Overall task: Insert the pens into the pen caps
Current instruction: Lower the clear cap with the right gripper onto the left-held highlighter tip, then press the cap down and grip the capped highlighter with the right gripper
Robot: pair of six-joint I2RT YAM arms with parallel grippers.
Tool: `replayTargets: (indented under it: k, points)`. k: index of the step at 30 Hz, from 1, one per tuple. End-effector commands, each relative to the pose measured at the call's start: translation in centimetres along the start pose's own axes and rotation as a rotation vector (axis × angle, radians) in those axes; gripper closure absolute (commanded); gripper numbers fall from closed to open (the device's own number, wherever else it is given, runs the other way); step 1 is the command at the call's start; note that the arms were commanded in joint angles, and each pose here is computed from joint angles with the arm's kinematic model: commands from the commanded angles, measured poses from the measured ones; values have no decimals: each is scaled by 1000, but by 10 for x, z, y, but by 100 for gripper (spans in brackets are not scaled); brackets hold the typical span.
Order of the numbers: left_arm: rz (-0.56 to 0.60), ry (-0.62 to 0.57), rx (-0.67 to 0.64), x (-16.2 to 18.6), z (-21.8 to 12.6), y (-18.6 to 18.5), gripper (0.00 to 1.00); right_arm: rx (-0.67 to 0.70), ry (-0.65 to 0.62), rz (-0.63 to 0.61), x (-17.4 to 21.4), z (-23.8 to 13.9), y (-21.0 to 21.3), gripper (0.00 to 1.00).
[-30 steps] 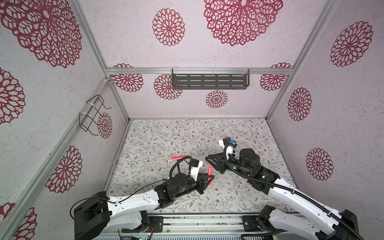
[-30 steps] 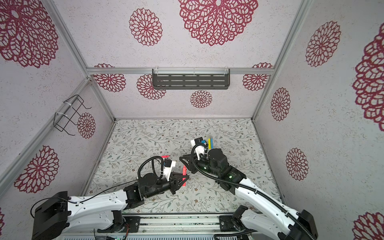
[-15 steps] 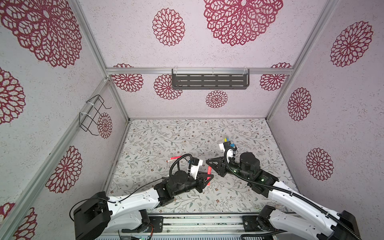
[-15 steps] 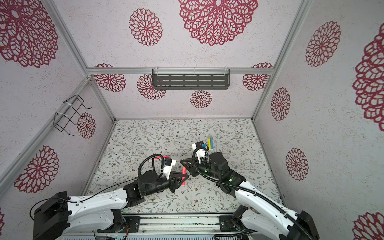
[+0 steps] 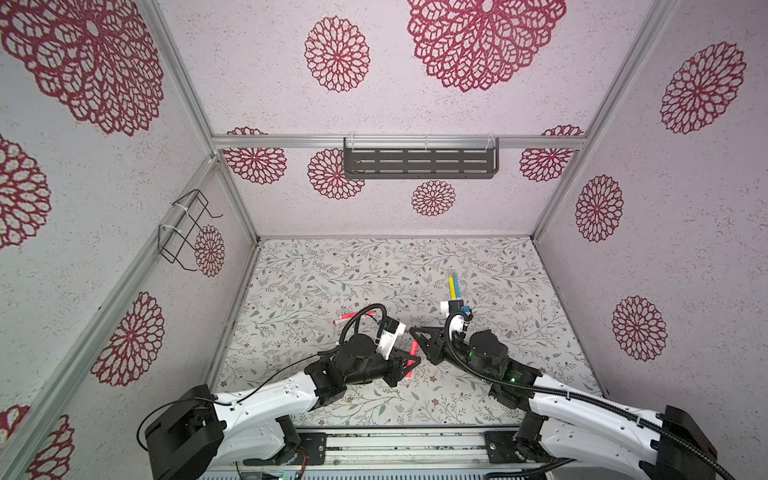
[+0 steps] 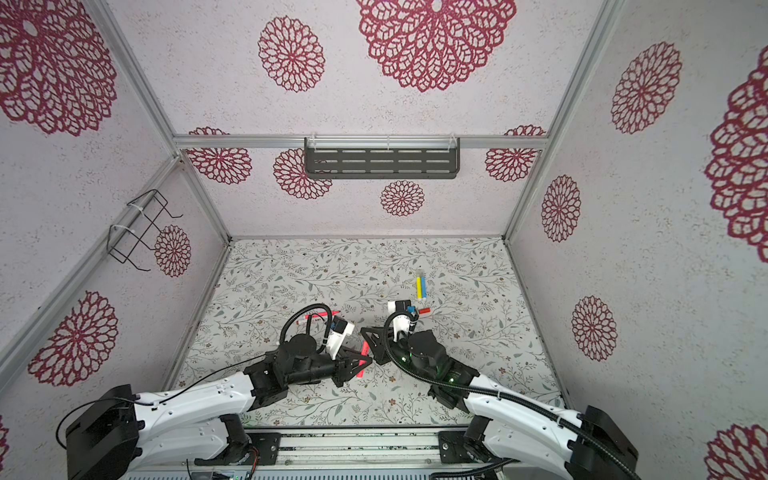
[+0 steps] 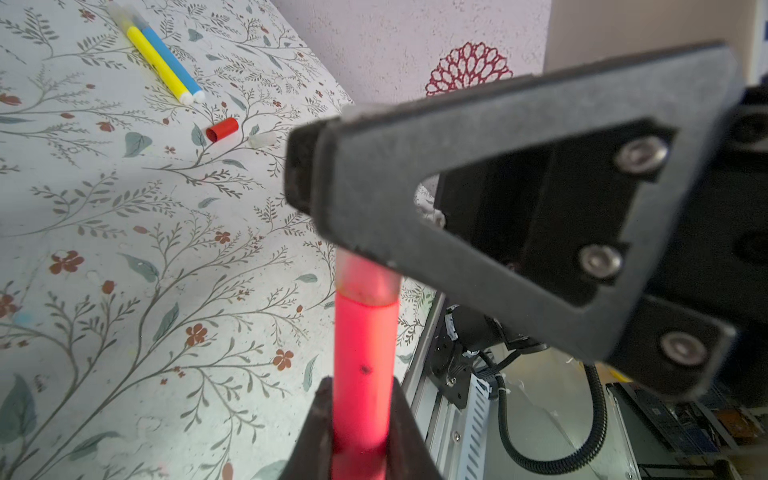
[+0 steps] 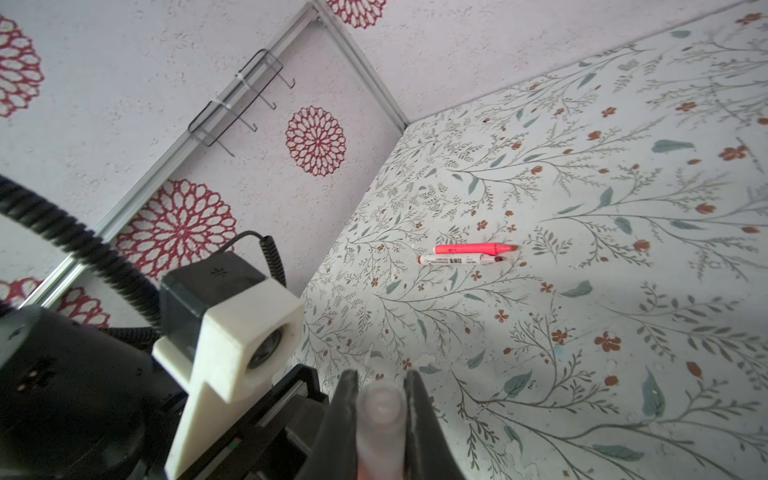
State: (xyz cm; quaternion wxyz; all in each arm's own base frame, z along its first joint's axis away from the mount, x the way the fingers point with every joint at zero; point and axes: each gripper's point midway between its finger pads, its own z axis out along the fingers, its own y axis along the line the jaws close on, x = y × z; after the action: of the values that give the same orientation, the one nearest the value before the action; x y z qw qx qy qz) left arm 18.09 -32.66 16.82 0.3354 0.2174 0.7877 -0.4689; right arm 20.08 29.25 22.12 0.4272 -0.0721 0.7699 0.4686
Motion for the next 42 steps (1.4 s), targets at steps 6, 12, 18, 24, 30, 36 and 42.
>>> replayTargets:
  k: [6, 12, 18, 24, 30, 36, 42]
  points:
    - [29, -461, 129, -143, -46, -38, 100, -90, 410, -70, 127, -17, 4, 100]
    - [28, -477, 148, -151, -57, -36, 100, -182, 494, -106, 144, -29, 11, 100]
    - [26, -438, 96, -147, -54, -27, 100, -140, 464, -113, 135, -30, 8, 100]
    - [16, -352, 2, -116, -38, -6, 100, -46, 265, -152, 58, -29, 15, 66]
    - [12, -263, -58, -75, -25, 5, 100, -77, 20, -186, -38, -57, 41, 42]
    - [30, -248, -84, -59, -21, 0, 100, -23, 68, -241, -52, -38, 44, 51]
    - [39, -260, -81, -61, -22, -7, 100, -24, 146, -258, -45, -6, 48, 62]
